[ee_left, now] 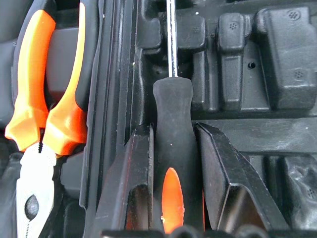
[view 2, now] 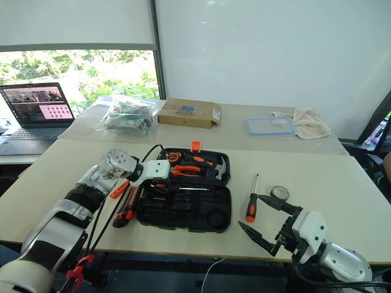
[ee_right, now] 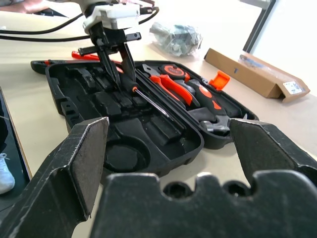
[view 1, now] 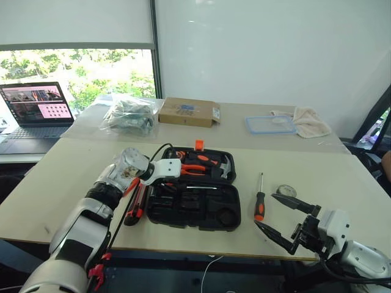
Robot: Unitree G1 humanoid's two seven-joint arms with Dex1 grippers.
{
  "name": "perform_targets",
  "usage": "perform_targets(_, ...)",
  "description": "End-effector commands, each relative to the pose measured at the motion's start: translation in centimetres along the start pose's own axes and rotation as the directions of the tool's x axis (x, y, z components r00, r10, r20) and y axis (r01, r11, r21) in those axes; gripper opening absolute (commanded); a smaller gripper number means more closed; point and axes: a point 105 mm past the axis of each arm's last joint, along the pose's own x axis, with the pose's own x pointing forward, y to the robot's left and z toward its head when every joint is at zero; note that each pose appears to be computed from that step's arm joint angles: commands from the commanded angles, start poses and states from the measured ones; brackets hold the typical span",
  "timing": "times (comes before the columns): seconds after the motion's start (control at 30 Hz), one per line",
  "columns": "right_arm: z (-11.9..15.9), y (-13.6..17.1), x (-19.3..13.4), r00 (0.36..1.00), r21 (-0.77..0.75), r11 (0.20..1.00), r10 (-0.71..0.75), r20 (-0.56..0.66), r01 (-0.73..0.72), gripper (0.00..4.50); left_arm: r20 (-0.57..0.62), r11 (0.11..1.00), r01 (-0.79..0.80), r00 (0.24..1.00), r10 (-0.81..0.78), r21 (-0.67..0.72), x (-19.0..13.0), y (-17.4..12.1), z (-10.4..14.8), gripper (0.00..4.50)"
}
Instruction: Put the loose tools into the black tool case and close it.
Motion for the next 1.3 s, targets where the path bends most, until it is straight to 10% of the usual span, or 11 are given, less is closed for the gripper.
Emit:
perform_targets(0.03,1.3,-0.1,0.1,0.999,-0.052,0.999,0.001,0.045,0.001,4.5,-0.008,0.999,0.001,1.0,-0.001,0.037,-0.4,0.4,0.6,0.82)
perform_targets(0.2,1.3,0.0,0.2,0.999,-0.049,0.999,0.01,0.044,-0.008,4.5,0.128,0.991,-0.116,0.986,0.106,0.073,-0.9,2.1,3.4,2.77)
perform_targets(0.47,1.4,0.1,0.0,0.999,-0.045,0.999,0.019,0.041,-0.017,4.5,0.256,0.98,-0.175,0.956,0.145,0.099,-2.5,2.5,5.4,2.77)
perform_targets(0.73,1.4,0.4,0.1,0.999,-0.039,0.999,0.013,0.037,-0.012,4.5,0.247,0.971,-0.149,0.949,0.194,-0.188,-0.5,2.0,2.0,0.16)
perform_targets(1.3,1.5,0.6,-0.4,1.0,-0.042,0.999,-0.002,0.027,0.004,4.5,0.119,0.987,-0.049,0.991,0.068,-0.155,3.3,-1.1,0.3,0.07)
